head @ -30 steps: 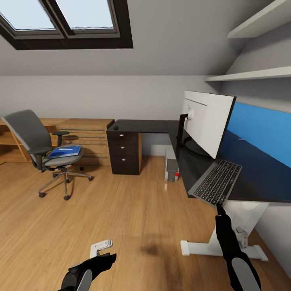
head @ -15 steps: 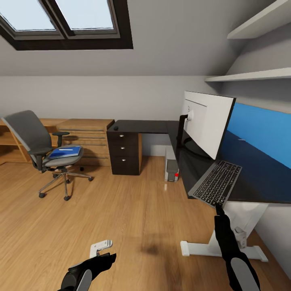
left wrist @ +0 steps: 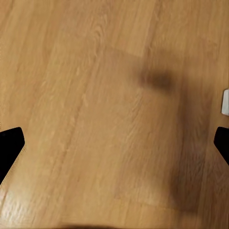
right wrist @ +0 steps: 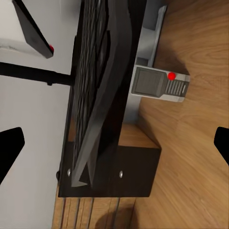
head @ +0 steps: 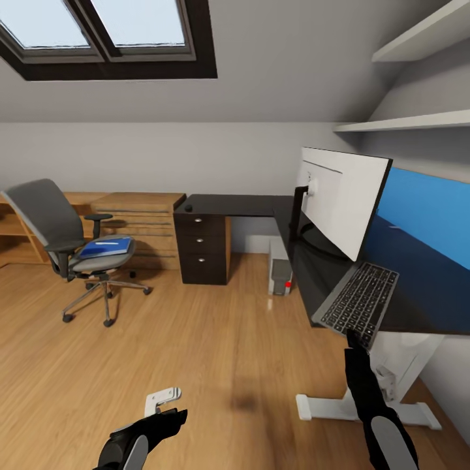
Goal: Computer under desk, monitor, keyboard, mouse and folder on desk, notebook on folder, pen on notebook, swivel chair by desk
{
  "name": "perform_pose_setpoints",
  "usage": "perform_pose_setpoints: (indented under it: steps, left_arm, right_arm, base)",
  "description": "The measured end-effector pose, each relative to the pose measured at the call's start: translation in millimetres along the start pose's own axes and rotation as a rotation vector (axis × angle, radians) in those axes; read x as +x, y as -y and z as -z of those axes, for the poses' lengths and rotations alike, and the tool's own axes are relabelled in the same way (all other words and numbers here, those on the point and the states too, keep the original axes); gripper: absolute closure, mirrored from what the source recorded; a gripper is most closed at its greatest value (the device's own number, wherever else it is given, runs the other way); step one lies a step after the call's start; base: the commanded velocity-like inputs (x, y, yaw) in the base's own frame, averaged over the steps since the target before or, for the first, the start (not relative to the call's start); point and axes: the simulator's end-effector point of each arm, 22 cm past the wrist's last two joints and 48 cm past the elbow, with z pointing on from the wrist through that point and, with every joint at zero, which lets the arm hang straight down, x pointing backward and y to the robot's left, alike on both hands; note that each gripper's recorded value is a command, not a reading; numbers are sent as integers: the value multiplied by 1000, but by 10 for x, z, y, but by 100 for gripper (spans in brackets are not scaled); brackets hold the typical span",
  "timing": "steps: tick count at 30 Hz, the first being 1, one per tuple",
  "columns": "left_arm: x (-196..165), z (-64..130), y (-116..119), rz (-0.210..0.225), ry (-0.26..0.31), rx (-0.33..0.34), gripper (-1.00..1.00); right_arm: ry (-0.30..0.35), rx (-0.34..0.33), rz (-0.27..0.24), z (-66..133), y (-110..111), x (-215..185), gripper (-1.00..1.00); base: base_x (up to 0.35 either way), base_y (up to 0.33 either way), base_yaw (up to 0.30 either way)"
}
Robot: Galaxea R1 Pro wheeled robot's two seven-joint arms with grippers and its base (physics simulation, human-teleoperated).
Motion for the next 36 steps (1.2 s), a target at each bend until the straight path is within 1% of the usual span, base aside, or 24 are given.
perform_pose_setpoints:
  steps: [21,36]
  left_arm:
    - [4,-2,0,0,-2,0,-100]
    - [3,-1,7,-1,-1,1,-100]
  right_arm:
    - [3,-3,5,0,-8,-6,-100]
    - [10,-41,9,2,-104,-29,-100]
  base:
    - [22,13,0]
    - [15,0,0]
